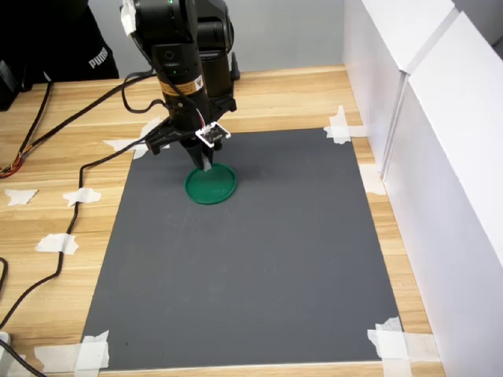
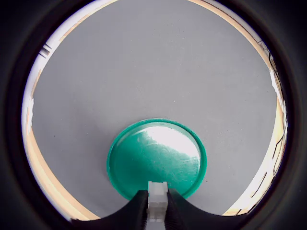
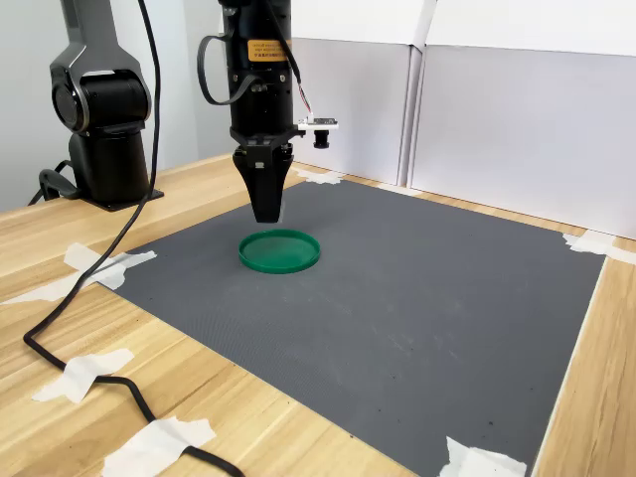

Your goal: Grasp a white terminal and put it on the green lid.

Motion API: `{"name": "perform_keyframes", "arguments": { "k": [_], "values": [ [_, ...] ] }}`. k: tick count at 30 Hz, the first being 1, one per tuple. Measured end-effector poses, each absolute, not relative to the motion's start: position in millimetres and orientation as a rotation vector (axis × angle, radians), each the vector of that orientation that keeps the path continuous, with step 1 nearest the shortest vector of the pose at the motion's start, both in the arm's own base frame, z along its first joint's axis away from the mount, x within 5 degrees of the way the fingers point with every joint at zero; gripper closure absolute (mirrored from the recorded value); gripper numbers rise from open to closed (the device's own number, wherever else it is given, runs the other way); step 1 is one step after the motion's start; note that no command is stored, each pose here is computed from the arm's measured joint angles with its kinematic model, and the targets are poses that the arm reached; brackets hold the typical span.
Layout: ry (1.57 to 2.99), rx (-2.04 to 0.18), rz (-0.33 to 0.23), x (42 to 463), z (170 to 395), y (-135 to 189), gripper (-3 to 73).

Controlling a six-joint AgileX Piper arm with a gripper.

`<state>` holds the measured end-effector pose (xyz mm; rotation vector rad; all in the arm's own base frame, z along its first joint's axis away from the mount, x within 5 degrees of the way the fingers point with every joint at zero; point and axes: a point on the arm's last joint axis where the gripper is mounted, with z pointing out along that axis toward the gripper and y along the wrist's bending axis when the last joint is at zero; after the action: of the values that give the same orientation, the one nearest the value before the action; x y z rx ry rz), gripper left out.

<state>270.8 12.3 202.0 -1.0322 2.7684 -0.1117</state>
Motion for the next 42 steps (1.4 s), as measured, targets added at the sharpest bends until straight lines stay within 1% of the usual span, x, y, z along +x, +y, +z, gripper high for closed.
{"name": "perform_keyframes", "arguments": {
  "k": [5,11,13,15,17,20,24,26,28,31,34,36,39,42],
  "values": [
    [2.809,-0.99,-0.095,275,191,13,60.4],
    [2.794,-1.013,-0.099,276,191,13,60.2],
    [2.786,-1.033,-0.101,276,191,13,58.3],
    [2.774,-1.039,-0.104,277,191,13,54.5],
    [2.765,-1.035,-0.1,278,191,13,48.4],
    [2.755,-1.036,-0.087,278,191,14,35.6],
    [2.752,-1.032,-0.076,278,191,15,21.7],
    [2.754,-1.034,-0.075,278,191,15,17.8],
    [2.746,-1.032,-0.08,277,193,15,16.4],
    [2.702,-1.015,-0.1,274,206,15,15.9],
    [2.616,-0.978,-0.138,268,228,15,16.3],
    [2.557,-0.95,-0.162,260,246,14,18.8],
    [2.473,-0.896,-0.192,246,272,13,27.3],
    [2.409,-0.799,-0.206,229,294,9,41.6]
  ]
}}
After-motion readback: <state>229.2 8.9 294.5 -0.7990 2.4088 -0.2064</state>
